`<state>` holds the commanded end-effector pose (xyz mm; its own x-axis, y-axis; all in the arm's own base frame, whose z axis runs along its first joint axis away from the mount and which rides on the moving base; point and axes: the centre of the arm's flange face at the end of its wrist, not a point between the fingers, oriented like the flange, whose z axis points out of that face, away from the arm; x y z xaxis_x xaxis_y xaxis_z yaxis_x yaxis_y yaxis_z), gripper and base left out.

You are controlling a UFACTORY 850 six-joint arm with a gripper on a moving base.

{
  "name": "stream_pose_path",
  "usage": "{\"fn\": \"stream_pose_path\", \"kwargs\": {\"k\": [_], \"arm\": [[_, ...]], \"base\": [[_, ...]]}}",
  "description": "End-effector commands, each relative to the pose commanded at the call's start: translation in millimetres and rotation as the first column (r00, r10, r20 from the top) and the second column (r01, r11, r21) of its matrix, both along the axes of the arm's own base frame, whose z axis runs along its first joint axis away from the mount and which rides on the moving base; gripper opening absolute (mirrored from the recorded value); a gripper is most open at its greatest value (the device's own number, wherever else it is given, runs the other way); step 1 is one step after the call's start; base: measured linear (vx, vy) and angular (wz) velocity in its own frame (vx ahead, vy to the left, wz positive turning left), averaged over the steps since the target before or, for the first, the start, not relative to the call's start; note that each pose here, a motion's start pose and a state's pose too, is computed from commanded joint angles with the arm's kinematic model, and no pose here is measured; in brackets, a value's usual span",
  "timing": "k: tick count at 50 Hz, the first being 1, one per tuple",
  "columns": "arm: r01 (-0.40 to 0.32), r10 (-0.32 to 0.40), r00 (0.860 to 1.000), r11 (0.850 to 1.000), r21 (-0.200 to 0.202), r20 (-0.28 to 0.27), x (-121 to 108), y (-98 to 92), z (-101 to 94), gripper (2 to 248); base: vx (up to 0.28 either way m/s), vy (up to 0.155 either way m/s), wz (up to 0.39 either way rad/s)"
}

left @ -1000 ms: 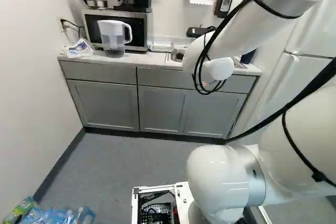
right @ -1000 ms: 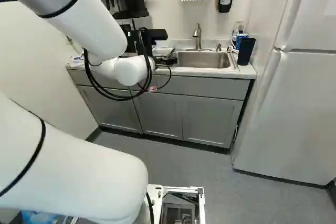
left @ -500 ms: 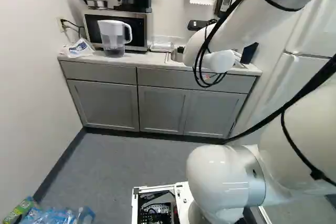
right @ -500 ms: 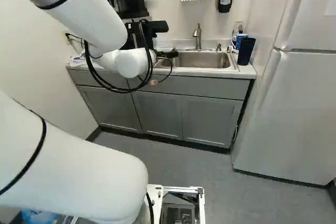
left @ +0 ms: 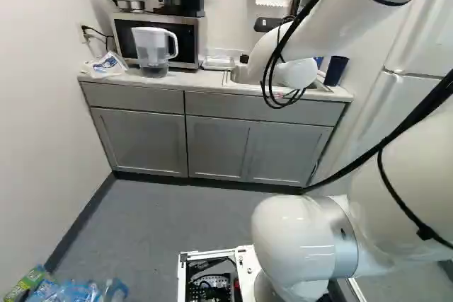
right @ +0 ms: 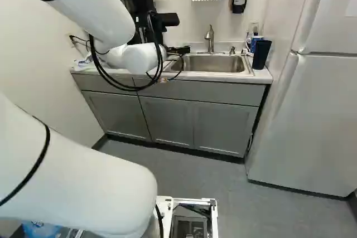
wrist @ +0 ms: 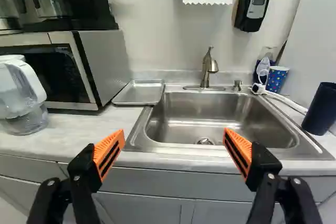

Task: Rinse the cup and place it in the tray

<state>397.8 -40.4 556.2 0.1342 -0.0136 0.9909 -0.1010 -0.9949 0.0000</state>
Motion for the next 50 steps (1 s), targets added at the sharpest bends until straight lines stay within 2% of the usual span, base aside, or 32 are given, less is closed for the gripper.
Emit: {"fn": "stream_pose_path", "kwargs": {"k": [50], "arm": [[-0.003, 0.004, 0.995, 1.000, -0.011, 0.104, 19, -0.5, 54.7, 247]], "base": [[0.000, 0.000, 0.000]]}}
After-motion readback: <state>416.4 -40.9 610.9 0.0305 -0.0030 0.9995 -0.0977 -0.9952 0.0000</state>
